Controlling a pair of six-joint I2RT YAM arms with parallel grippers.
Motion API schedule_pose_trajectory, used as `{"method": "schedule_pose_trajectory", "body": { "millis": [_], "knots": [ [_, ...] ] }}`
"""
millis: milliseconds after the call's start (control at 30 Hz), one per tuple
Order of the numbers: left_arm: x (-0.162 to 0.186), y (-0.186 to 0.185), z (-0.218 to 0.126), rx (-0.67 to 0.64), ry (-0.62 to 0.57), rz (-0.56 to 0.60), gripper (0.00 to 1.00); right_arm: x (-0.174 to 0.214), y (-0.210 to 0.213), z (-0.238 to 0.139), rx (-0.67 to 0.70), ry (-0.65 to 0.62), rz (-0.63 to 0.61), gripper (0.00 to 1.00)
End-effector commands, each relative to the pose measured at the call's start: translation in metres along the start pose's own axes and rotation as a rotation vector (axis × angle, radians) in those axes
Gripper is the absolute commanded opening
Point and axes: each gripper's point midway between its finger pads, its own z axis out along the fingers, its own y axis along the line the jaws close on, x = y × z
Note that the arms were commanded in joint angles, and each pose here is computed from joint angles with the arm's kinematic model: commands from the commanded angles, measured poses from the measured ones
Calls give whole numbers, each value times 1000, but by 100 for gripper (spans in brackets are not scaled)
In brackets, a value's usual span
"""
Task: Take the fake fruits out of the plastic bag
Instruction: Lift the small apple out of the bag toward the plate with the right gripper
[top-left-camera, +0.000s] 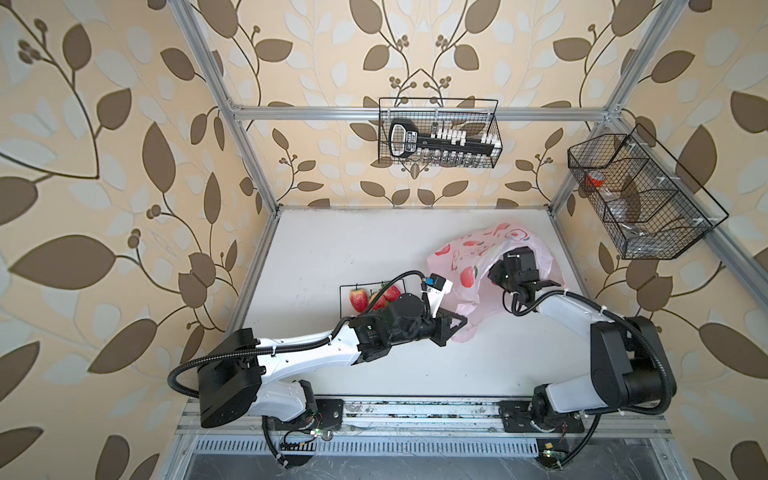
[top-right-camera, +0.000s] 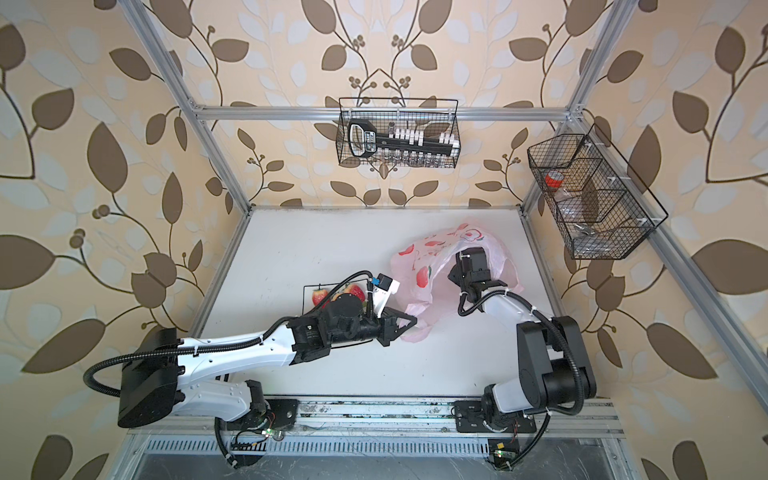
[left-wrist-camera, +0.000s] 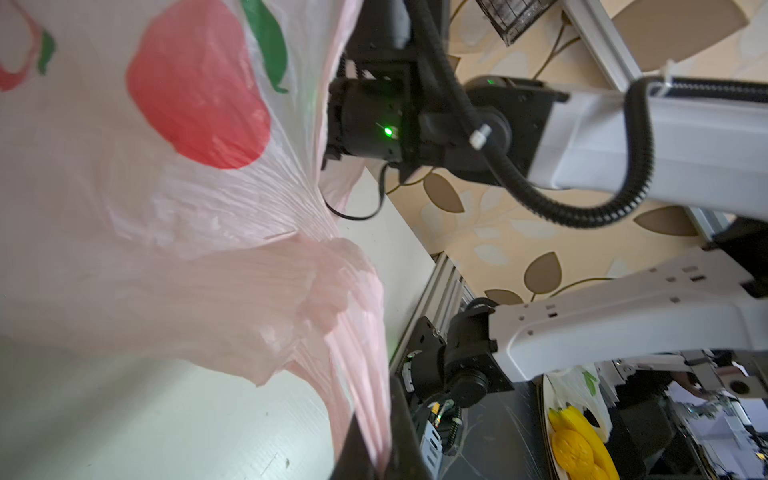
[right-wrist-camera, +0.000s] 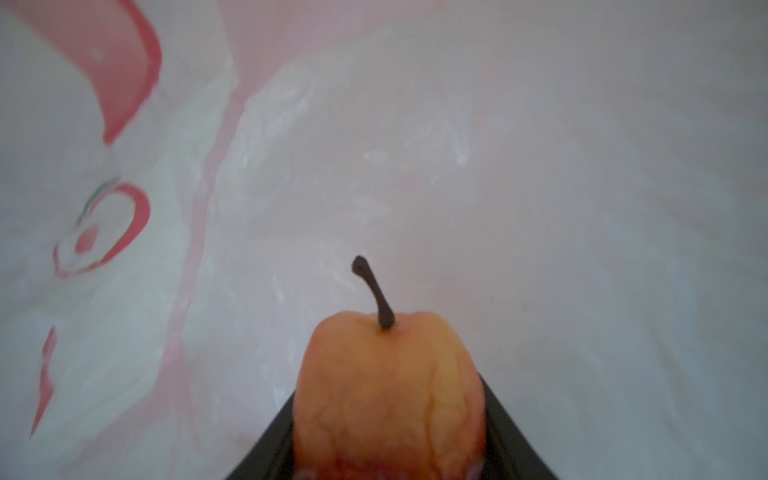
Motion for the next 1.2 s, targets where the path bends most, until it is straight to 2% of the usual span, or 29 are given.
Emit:
{"method": "schedule_pose_trajectory", "body": {
  "millis": [0,233,733,1167],
  "knots": [
    [-13,20,-1,-70,-46,22,0,11,15,-15,-145,46,22,45],
    [-38,61,-2,-173,-92,4,0,22,25,-45,-292,68,20,45],
    [-66,90,39,-218,-40,45,0,58,50,-85,-535,213,28,43],
    [-58,117,66,-232,2,-28,1,89,59,-133,-692,296,-41,43]
  ]
}}
